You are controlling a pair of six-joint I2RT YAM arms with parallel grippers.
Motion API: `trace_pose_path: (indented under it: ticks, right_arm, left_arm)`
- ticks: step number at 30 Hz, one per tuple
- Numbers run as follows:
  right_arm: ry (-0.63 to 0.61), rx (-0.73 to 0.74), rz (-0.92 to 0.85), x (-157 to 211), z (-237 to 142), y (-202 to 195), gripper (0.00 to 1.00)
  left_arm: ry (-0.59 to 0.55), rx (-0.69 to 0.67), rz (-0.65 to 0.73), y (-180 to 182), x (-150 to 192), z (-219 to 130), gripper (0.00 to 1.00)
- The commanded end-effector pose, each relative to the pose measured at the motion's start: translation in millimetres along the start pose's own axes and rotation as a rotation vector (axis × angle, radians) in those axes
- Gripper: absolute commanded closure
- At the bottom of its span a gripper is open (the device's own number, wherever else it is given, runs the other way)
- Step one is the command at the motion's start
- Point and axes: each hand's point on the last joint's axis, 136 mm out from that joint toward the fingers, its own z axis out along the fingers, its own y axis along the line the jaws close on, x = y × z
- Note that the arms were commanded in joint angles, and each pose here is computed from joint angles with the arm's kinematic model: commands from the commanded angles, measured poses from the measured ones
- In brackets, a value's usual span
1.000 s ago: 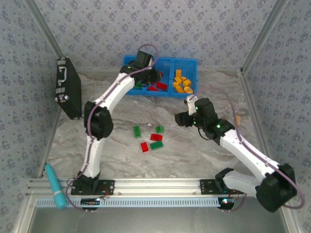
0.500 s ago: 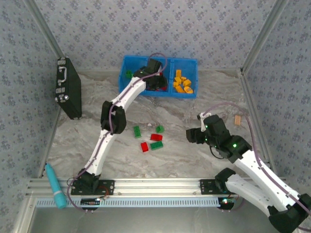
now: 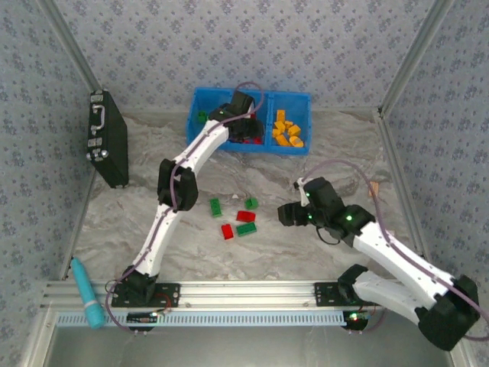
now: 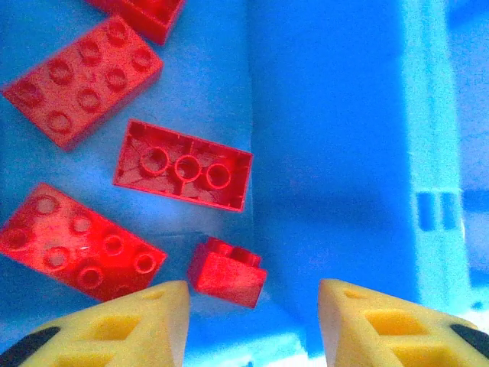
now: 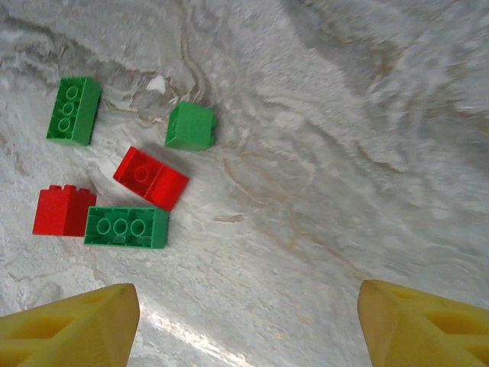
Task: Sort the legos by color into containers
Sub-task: Place the lego in the container, then pick up the lego from the center of the table.
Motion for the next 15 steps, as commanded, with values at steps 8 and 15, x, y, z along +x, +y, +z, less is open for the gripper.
trace_pose_path:
  ticks: [8, 15]
  right_arm:
    - [0.088, -0.176, -0.074, -21, 64, 43, 0.24]
    - [0.198, -0.197, -0.055, -27, 111, 52, 0.26]
  left_arm:
    - [-0.331, -0.087, 0.339, -23, -59, -235, 0.5]
    - [-0.406, -0.269, 0.339, 58, -19, -299, 0.5]
